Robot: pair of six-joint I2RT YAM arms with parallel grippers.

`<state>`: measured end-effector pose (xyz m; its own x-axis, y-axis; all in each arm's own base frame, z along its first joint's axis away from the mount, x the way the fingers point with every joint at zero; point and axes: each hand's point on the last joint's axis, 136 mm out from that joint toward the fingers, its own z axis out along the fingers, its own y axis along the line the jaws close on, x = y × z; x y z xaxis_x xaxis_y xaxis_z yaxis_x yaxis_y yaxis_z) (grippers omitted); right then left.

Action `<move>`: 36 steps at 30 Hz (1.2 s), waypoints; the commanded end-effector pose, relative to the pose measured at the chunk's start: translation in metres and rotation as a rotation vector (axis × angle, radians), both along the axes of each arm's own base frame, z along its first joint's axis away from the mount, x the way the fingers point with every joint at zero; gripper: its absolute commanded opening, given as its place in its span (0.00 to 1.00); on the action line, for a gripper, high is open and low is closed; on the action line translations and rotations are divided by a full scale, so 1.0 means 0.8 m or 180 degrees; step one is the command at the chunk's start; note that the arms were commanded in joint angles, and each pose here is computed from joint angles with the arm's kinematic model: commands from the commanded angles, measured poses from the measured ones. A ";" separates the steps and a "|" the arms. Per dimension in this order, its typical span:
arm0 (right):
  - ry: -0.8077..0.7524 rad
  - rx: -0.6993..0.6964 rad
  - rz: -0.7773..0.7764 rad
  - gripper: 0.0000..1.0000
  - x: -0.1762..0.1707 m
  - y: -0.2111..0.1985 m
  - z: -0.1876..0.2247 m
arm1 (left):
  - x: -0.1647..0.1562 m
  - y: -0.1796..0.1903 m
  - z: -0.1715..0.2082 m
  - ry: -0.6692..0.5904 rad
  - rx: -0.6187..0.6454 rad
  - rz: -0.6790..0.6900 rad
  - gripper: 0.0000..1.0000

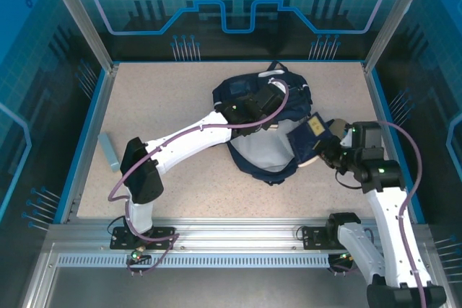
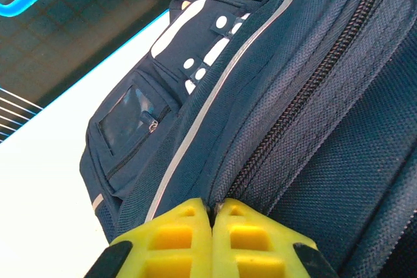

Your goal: Pack books, pencil case, and school supplies into a backpack

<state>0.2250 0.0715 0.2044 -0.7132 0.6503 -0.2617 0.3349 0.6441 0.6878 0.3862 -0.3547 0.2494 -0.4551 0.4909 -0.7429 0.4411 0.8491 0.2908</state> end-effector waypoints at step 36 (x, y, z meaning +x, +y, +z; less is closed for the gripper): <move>-0.0615 0.0790 -0.0043 0.21 0.232 0.157 -0.093 | -0.003 0.015 0.135 -0.0303 -0.0981 0.0240 0.00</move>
<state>0.3869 0.1883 0.1083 -0.6943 0.6990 -0.1712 0.2605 0.4659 0.8456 0.3828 -0.3503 0.2773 -0.4937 0.3882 -0.7782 0.4115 0.8926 0.1841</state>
